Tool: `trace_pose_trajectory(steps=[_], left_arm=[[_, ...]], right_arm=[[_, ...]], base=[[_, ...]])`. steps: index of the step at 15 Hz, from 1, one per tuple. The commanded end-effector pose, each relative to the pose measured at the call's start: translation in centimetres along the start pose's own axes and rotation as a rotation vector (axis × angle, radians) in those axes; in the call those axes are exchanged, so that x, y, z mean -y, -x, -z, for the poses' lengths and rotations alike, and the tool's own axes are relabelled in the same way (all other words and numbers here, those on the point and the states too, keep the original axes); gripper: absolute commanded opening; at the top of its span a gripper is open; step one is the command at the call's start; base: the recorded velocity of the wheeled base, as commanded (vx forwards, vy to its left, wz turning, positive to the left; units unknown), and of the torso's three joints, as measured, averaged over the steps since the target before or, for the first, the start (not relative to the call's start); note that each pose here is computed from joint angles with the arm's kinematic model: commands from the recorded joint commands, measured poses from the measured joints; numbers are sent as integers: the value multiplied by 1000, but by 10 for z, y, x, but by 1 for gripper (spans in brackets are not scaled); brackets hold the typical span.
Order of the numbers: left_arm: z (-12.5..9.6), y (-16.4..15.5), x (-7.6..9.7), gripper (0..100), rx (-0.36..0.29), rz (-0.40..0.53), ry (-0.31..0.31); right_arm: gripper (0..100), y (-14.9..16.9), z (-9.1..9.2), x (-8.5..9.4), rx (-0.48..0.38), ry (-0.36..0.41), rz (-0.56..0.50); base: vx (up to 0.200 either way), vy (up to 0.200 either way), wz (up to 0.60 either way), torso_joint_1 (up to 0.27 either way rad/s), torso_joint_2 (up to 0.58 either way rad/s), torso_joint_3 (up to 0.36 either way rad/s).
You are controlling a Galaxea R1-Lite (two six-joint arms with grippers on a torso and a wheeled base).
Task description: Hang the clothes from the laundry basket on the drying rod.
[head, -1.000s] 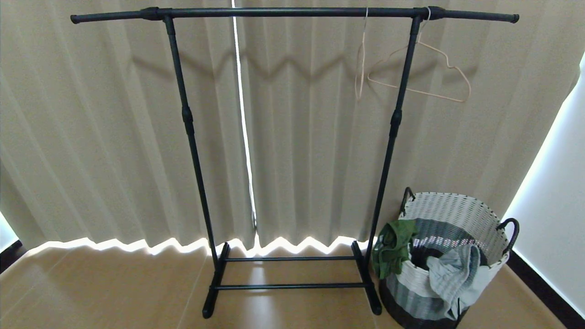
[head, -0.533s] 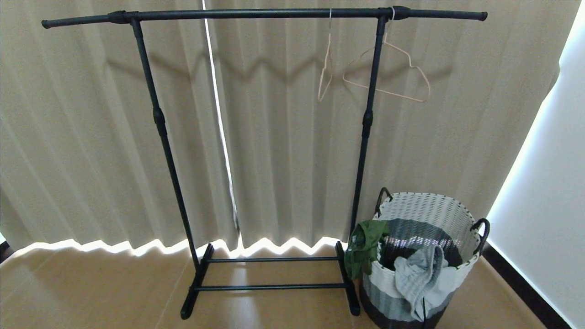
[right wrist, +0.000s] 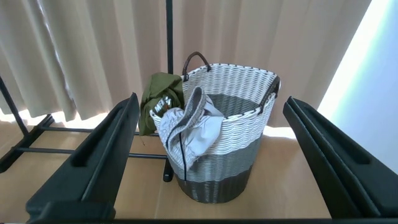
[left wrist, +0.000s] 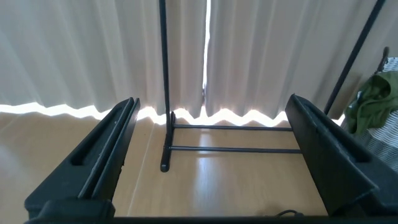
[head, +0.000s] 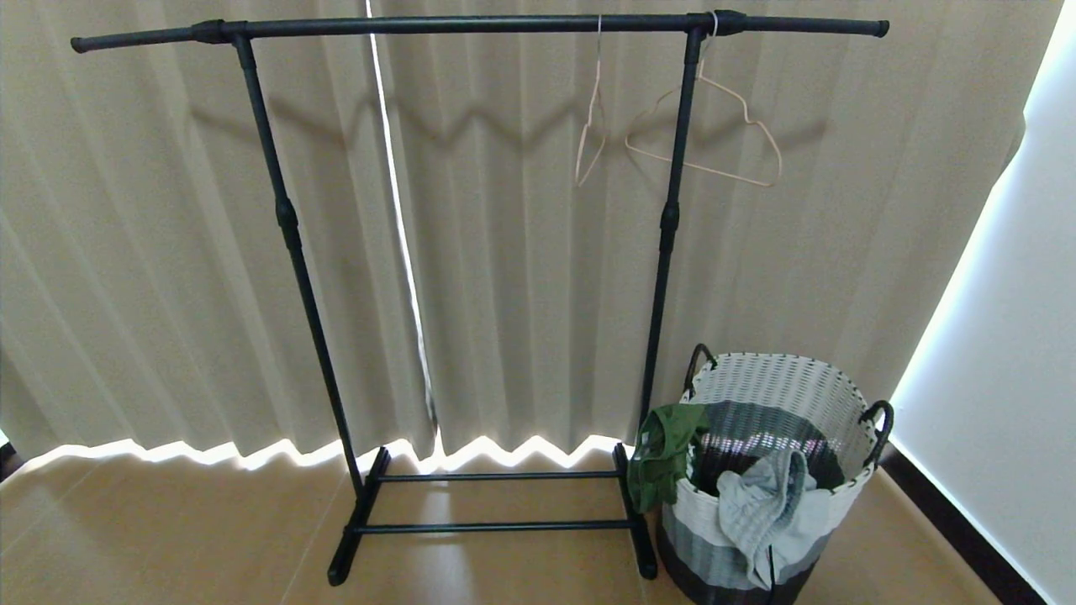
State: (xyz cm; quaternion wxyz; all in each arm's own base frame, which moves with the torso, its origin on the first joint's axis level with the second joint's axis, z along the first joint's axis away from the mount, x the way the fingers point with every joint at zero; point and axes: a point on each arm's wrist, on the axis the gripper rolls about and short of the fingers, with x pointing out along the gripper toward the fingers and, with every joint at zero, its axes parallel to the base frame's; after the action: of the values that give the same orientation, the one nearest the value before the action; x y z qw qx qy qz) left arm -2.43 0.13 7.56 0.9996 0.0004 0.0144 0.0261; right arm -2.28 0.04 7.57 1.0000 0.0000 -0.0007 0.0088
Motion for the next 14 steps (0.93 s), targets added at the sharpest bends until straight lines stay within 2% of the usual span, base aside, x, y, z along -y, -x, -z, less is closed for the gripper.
trace_pose_trajectory(steps=[1, 6, 14], left_arm=[[0, 0, 0, 100, 0, 0, 0], [0, 0, 0, 100, 0, 0, 0], [0, 0, 0, 100, 0, -2, 0]], right_arm=[[100, 0, 0, 0, 2, -2, -1], [100, 0, 0, 0, 2, -2, -1], [100, 0, 0, 0, 2, -3, 1]], base=[[0, 0, 0, 0, 0, 0], [0, 0, 0, 0, 0, 0], [200, 0, 0, -1, 4, 4]])
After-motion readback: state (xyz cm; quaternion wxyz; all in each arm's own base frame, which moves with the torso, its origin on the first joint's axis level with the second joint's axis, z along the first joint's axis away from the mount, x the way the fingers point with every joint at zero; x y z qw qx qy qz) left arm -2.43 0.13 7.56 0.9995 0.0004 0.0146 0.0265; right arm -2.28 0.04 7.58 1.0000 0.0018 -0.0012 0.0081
